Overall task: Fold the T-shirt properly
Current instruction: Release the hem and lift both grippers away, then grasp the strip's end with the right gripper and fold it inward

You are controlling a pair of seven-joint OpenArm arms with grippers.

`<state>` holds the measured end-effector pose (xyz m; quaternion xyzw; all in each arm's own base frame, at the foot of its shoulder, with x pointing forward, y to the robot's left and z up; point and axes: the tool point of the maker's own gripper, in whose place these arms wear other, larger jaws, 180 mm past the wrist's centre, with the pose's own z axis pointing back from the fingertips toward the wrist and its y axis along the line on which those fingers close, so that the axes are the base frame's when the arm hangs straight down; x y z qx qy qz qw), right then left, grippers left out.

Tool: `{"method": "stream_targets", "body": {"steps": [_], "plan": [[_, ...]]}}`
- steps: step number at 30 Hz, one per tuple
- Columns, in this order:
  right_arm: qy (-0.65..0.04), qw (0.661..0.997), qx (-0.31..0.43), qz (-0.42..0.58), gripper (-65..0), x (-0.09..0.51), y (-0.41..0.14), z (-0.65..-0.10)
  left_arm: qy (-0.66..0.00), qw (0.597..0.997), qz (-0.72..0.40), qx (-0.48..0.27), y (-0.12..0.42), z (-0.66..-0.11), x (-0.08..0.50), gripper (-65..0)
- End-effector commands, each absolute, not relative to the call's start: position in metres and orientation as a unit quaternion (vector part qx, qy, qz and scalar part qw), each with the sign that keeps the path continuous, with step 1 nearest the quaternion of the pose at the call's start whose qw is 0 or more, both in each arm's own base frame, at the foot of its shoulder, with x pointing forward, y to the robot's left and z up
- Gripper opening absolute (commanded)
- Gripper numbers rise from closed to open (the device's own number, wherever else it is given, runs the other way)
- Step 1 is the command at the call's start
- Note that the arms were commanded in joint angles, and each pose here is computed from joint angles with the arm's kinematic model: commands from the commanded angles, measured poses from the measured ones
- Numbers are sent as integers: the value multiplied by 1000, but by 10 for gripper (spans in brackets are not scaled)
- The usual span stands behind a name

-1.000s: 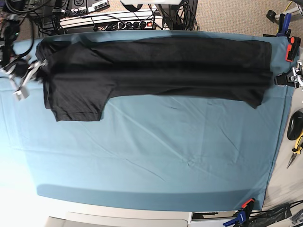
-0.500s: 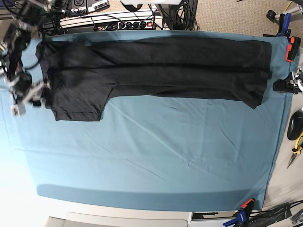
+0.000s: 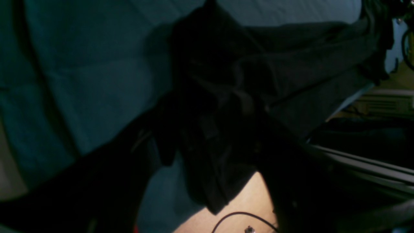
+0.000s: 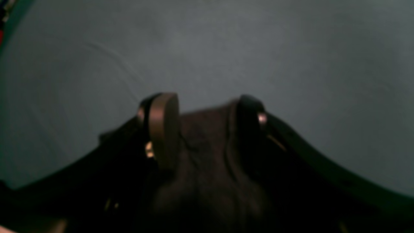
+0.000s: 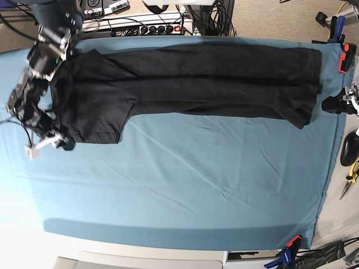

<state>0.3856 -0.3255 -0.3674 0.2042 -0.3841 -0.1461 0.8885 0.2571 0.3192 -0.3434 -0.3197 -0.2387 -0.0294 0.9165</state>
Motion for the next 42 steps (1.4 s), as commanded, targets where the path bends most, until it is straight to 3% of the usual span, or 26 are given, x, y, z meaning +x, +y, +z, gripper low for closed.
{"method": "stream_targets", "body": {"steps": [1, 3, 6, 7, 15, 21, 25, 33, 42], "plan": [[-402, 881, 204, -145, -354, 396, -334, -351, -260, 913, -38, -312, 328, -326, 266, -380], [-387, 884, 213, -154, -387, 395, -332, -357, -260, 913, -38, -312, 328, -326, 266, -380], [-371, 890, 218, -152, -625, 391, -327, -363, -260, 913, -38, -312, 328, -326, 266, -380], [-367, 892, 221, -148, -650, 390, -325, -364, -260, 913, -38, -312, 328, -326, 266, -380], [-381, 868, 312, -64, -650, 389, -285, -323, -260, 913, -38, -312, 328, -326, 266, -380], [-414, 865, 282, 20, -650, 382, -261, -291, -260, 913, -38, -312, 328, -327, 266, -380], [-379, 881, 264, 104, -650, 354, -217, -308, -260, 913, -38, -312, 328, -327, 266, -380], [-277, 884, 299, 230, -650, 264, -115, -358, -260, 913, -38, -312, 328, -327, 266, -380], [-245, 884, 283, 279, -650, 191, -97, -360, -260, 913, -38, -312, 328, -327, 266, -380]]}}
